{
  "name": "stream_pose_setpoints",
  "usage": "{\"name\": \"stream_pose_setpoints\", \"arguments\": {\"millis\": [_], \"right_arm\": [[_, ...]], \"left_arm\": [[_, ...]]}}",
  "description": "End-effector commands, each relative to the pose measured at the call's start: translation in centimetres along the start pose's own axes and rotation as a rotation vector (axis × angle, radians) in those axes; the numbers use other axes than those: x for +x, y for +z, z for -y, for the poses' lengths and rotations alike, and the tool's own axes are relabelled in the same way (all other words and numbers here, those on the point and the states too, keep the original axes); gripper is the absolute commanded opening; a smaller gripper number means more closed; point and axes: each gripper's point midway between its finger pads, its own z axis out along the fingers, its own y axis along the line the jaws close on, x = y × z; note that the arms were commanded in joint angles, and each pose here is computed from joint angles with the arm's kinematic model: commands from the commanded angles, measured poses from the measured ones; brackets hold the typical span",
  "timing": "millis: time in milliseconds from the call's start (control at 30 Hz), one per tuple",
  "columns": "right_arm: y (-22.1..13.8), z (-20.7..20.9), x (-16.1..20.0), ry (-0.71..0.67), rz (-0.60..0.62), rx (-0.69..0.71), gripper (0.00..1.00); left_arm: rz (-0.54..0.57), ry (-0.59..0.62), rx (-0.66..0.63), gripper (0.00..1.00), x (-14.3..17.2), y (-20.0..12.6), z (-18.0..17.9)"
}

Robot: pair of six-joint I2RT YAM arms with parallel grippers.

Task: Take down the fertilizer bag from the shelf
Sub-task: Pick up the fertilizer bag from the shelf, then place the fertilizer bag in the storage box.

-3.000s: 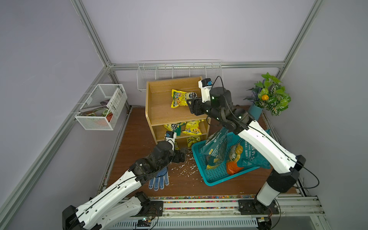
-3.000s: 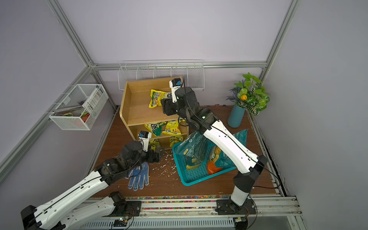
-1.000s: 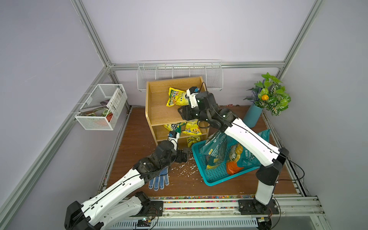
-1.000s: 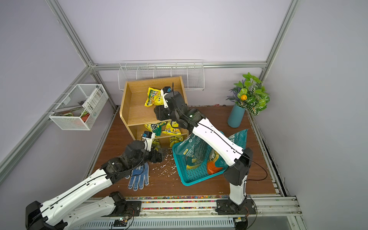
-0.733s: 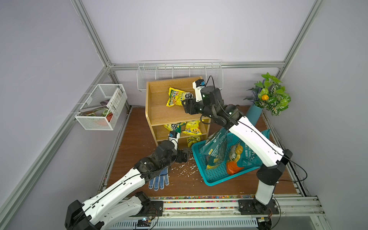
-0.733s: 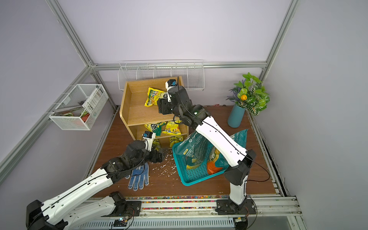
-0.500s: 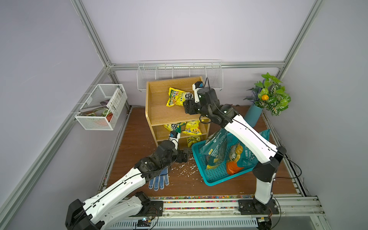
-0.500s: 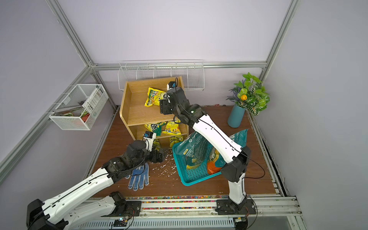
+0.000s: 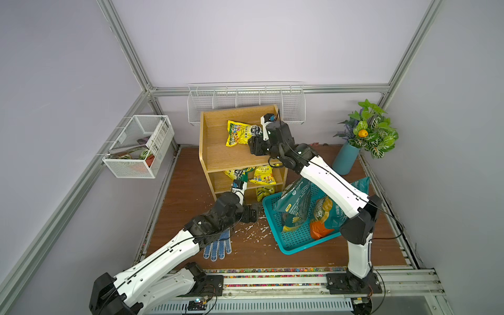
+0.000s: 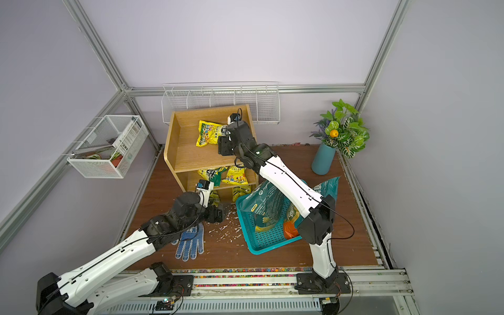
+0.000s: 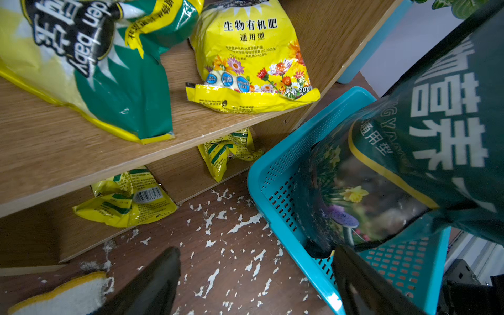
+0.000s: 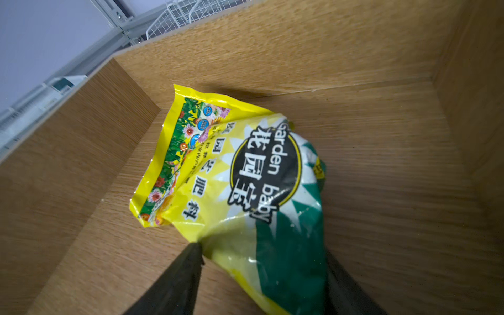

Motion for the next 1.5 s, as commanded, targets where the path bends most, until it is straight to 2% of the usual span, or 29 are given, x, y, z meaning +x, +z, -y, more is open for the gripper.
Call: {"name": "stream_pose_setpoints", "arguments": {"millis": [0, 67, 100, 233, 333, 433, 567, 700, 900, 1033, 1300, 1467], "right_arm": [[1.8, -0.3, 1.2, 0.040, 0.000, -0.053, 0.37], [1.5, -0.5, 0.8, 0.043, 0.032, -0.072, 0.10], [1.2, -0.7, 0.5, 0.045, 0.052, -0.085, 0.00], [-1.1, -2.5, -1.3, 0.023, 0.132, -0.196, 0.00], [-4.0, -5.1, -2.9, -0.006, 0.190, -0.341, 0.00], [-7.4, -7.4, -4.4, -0.061, 0.217, -0.414, 0.00], [-12.9, -9.5, -6.2, -0.189, 0.270, -0.401, 0.00], [-18.2, -9.0, -6.6, -0.251, 0.293, -0.344, 0.00], [-24.4, -5.0, -4.0, -0.324, 0.274, -0.180, 0.00], [-27.8, -0.8, -2.1, -0.289, 0.277, -0.061, 0.00], [-34.1, 10.4, 0.1, -0.220, 0.291, 0.415, 0.00], [-37.0, 14.3, 0.4, -0.210, 0.314, 0.619, 0.00]], "left_arm": [[0.018, 0.007, -0.012, 0.92, -0.2, -0.4, -0.4], [0.019, 0.006, -0.014, 0.92, -0.1, -0.4, -0.5], [0.017, 0.005, -0.016, 0.92, 0.0, -0.4, -0.6], [0.015, 0.003, -0.020, 0.92, 0.3, -0.3, -0.8], [0.012, 0.004, -0.017, 0.92, 0.5, -0.1, -0.8], [0.010, 0.003, -0.007, 0.92, 0.5, 0.2, -0.6], [0.010, 0.003, 0.009, 0.92, 0.4, 0.6, -0.2], [0.001, 0.004, 0.020, 0.92, 0.6, 1.0, 0.0], [-0.007, 0.012, 0.030, 0.92, 0.7, 1.7, 0.3], [-0.017, 0.017, 0.040, 0.92, 0.7, 2.3, 0.6], [-0.063, 0.025, 0.080, 0.91, 0.3, 4.0, 1.9], [-0.088, 0.019, 0.114, 0.91, 0.3, 4.6, 2.8]]}}
